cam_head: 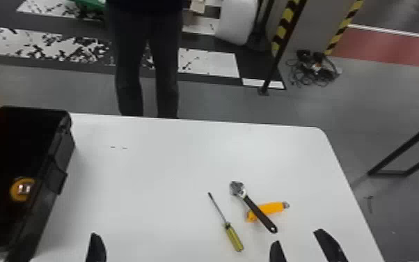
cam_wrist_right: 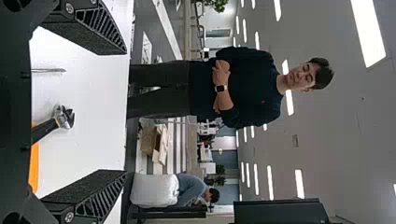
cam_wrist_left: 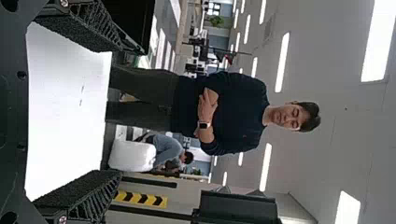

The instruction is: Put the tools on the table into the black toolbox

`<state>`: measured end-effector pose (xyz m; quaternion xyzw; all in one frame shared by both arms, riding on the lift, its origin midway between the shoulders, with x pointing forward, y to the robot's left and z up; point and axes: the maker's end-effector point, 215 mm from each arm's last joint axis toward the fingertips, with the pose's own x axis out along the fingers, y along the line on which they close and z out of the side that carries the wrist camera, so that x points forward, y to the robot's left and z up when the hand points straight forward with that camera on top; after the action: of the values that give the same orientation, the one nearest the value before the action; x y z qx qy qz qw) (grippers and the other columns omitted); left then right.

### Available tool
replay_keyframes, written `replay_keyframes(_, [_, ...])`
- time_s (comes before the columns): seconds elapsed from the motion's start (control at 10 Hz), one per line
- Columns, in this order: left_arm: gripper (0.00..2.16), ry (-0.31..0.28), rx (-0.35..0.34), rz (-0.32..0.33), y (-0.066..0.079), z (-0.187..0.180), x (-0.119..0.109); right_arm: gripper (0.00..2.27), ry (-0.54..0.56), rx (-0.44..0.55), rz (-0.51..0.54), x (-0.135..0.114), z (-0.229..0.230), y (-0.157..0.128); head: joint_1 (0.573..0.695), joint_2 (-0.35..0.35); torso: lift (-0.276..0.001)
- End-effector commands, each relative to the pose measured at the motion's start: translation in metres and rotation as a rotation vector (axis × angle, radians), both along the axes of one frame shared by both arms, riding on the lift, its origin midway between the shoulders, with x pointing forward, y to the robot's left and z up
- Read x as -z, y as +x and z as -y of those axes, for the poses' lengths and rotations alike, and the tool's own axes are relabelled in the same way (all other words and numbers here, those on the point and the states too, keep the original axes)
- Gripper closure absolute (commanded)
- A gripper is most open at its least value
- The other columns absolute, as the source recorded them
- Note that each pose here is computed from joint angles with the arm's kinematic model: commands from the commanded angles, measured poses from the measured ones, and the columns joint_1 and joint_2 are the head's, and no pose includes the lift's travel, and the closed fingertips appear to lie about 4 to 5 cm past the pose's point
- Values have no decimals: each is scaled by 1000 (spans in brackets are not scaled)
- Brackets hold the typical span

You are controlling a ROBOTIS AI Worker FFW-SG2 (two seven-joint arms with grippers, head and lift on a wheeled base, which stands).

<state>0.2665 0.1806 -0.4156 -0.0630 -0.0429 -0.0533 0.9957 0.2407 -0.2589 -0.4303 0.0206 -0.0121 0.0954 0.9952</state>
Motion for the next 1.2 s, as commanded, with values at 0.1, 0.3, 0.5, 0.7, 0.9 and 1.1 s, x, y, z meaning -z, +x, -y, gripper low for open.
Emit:
replay_keyframes(0.1, [53,0,0,-1,0,0,0,97,1,1,-3,1,0,0,695,-190,-39])
replay_keyframes(0.3, [53,0,0,-2,0,0,0,97,1,-5,-13,4,-2,1,695,-191,-39])
replay_keyframes(0.5, [53,0,0,-3,0,-1,1,97,2,-21,-51,14,-7,3,695,-184,-39])
replay_keyframes(0.7, [53,0,0,-3,-1,-1,0,97,3,-47,-109,28,-15,9,695,-171,-39])
replay_keyframes(0.9, [53,1,2,-2,-1,-2,0,93,15,-69,-218,50,-21,20,695,-146,-39])
replay_keyframes(1.1, [53,1,3,-2,-2,-2,-1,97,20,-83,-304,65,-27,29,695,-133,-39])
